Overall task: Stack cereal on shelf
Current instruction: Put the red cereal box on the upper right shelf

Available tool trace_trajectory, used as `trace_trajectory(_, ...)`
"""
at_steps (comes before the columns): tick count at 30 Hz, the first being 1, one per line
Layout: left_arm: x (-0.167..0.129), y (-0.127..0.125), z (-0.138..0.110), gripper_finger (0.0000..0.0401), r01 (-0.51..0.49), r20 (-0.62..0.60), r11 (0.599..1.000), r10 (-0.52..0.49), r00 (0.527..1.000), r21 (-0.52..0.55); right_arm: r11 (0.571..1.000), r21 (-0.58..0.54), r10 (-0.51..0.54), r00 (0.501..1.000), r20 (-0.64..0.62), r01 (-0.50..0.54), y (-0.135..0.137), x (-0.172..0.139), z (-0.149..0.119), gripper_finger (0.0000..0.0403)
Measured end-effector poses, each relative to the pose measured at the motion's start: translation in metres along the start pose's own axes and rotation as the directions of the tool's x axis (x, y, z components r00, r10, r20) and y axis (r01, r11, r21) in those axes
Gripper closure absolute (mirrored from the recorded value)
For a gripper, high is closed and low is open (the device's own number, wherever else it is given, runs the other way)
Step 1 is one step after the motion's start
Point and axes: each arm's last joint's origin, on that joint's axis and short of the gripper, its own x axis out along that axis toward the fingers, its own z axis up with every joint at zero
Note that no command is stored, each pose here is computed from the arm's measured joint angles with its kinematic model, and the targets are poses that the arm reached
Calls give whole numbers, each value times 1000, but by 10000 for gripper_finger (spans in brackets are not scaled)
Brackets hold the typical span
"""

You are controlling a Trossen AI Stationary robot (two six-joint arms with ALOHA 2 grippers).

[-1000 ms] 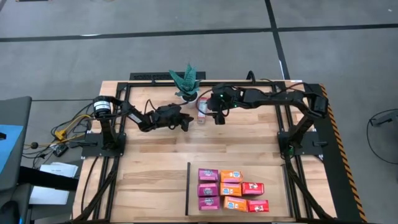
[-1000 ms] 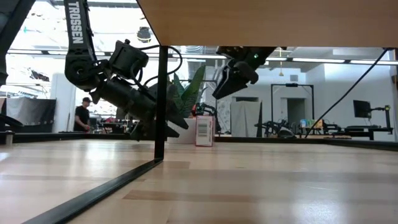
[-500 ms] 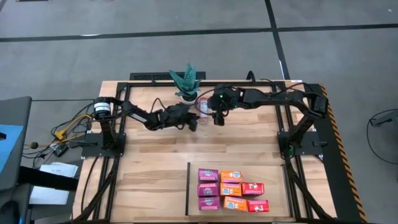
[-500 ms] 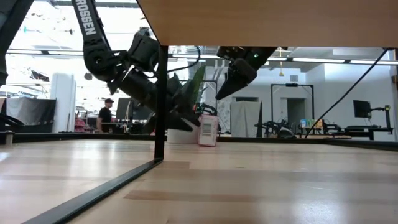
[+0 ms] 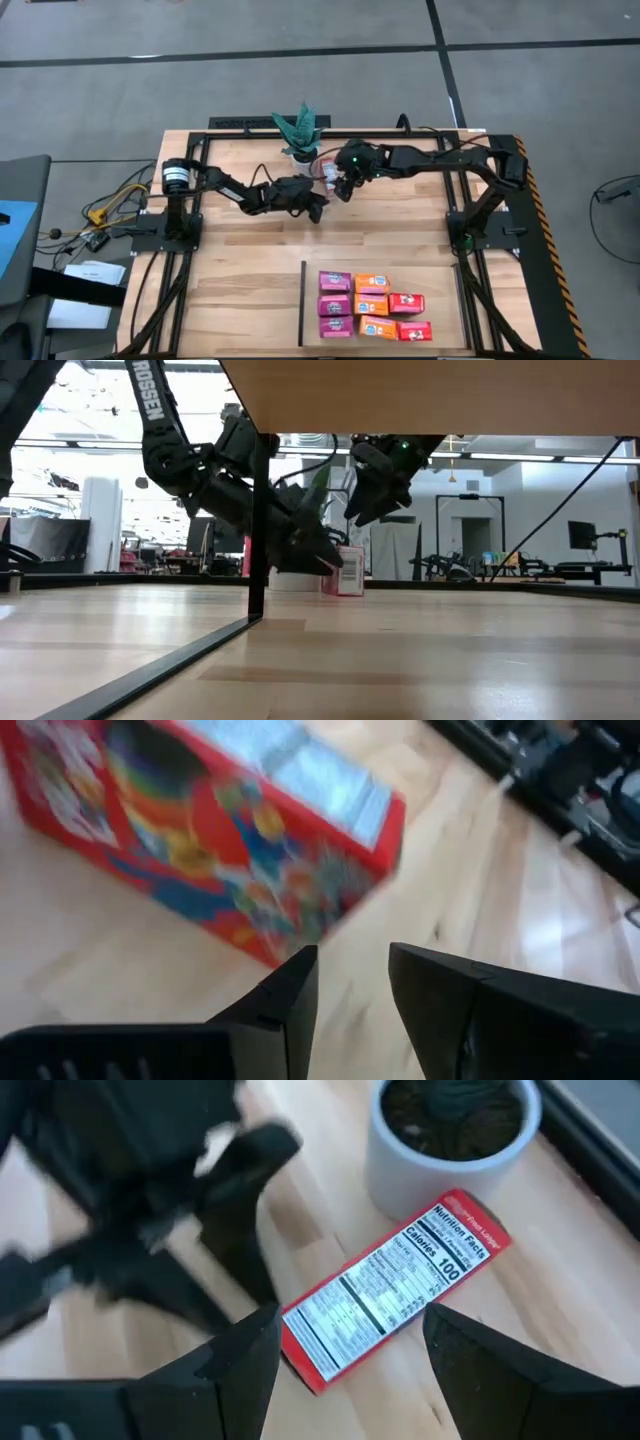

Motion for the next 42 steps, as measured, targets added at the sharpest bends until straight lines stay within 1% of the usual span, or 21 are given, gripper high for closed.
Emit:
trace_trajectory(3,2,1,-5,288,19,-34,1000,-19,999,-18,995,6,-104,994,29,104,10,0,0,135)
trace_trajectory(5,3,0,-5,288,20,-30,1000,-21,999,-14,987,-5,-158,986,50,158,16,-1,-1,135)
trace_trajectory(8,3,0,-3,288,-7,-5,1000,7,1000,1,985,-6,-171,983,61,171,20,-1,-1,135)
trace_trajectory(10,3,1,-2,288,-18,9,1000,18,1000,-9,985,13,-172,984,48,171,21,-1,-2,135)
trace_trajectory(13,1,-3,4,294,-7,22,1000,8,1000,-5,985,18,-174,984,32,174,21,-1,-4,135)
trace_trajectory(16,-5,-6,8,315,-18,3,1000,18,1000,4,984,18,-177,984,23,176,20,-1,-5,135)
trace_trajectory(18,-8,-7,9,337,-48,-13,999,48,999,10,984,19,-177,984,23,177,20,-1,-5,135)
trace_trajectory(22,-9,-6,10,388,-133,20,991,132,991,17,983,22,-182,983,29,181,20,-1,-4,135)
trace_trajectory(24,-8,-4,10,395,-173,58,985,172,983,7,981,23,-192,981,32,191,20,-1,-4,135)
trace_trajectory(26,-5,-2,7,395,-193,80,981,192,978,3,979,23,-202,979,35,201,19,-1,-4,135)
trace_trajectory(29,0,1,5,399,-167,110,986,168,980,-18,979,25,-205,978,35,204,19,-1,-4,135)
trace_trajectory(32,9,2,0,400,-129,105,990,133,986,-48,977,50,-208,978,32,206,18,-1,-4,135)
trace_trajectory(37,26,-6,-5,400,-36,67,996,41,997,-79,966,138,-220,976,3,217,14,-1,-6,135)
trace_trajectory(39,28,-6,-6,400,-30,57,995,36,998,-95,959,159,-230,972,-36,233,12,-1,-10,135)
trace_trajectory(42,28,-7,-6,400,-24,57,996,29,998,-86,957,195,-216,976,-22,216,8,2,-15,135)
